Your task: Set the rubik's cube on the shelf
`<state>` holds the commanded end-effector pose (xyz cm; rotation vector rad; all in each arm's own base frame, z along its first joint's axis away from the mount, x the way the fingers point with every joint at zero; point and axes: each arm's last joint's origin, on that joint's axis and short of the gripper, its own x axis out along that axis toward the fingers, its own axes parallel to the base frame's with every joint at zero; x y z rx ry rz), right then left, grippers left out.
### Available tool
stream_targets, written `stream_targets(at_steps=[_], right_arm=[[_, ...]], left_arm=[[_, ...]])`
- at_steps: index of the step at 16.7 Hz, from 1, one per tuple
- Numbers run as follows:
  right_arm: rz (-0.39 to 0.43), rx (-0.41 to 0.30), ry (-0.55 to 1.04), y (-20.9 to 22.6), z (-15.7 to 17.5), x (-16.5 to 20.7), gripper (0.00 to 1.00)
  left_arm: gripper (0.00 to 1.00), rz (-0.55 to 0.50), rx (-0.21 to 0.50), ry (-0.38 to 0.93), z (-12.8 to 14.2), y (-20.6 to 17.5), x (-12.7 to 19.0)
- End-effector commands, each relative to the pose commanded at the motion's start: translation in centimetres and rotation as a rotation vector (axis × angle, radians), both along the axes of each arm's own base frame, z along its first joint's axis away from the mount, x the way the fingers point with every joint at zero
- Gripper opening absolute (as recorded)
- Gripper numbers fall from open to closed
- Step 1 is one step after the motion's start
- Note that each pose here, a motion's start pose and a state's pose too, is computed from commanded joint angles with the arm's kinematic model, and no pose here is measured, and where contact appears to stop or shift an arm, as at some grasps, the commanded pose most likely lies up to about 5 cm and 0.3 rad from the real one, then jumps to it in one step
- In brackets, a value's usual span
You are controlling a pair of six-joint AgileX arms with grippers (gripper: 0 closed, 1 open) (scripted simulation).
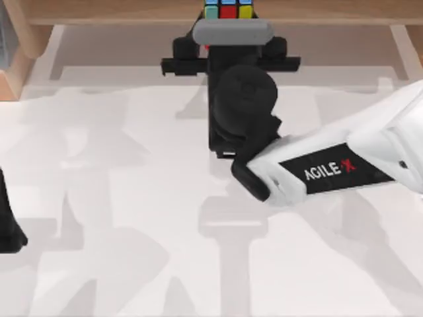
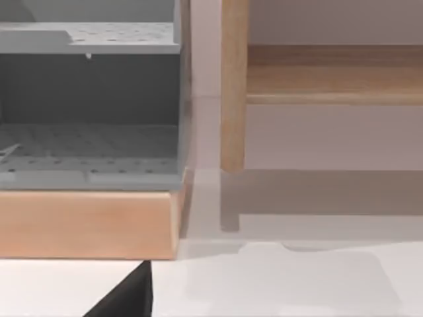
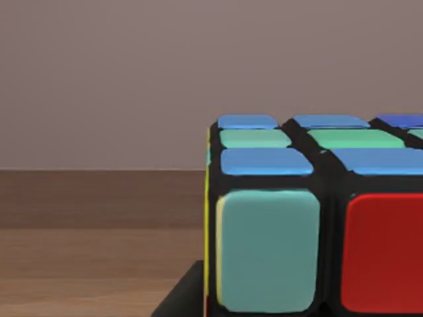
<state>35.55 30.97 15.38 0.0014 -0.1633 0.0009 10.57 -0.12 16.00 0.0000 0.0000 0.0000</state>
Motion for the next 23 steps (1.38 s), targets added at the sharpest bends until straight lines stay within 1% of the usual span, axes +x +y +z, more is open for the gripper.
stream_targets(at_steps=[3, 6, 11, 13, 17, 23], right_arm=[[0.006, 0.01, -0.012, 0.2, 1.0, 1.8, 0.0], [0.004, 0.011, -0.015, 0.2, 1.6, 4.7, 0.0], [-0.007, 0.004, -0.006, -0.2, 1.3, 9.1, 0.0], [-0.008, 0.0, 0.0, -0.3, 0.9, 9.8, 0.0], [-0.008, -0.001, 0.001, -0.3, 0.8, 9.8, 0.0], [-0.008, -0.001, 0.001, -0.3, 0.8, 9.8, 0.45]], left_arm=[[1.0, 0.0, 0.0, 0.0, 0.0, 0.0, 0.0], [1.0, 0.0, 0.0, 0.0, 0.0, 0.0, 0.0], [1.0, 0.0, 0.0, 0.0, 0.0, 0.0, 0.0], [1.0, 0.0, 0.0, 0.0, 0.0, 0.0, 0.0], [1.0, 0.0, 0.0, 0.0, 0.0, 0.0, 0.0], [1.0, 0.0, 0.0, 0.0, 0.0, 0.0, 0.0]])
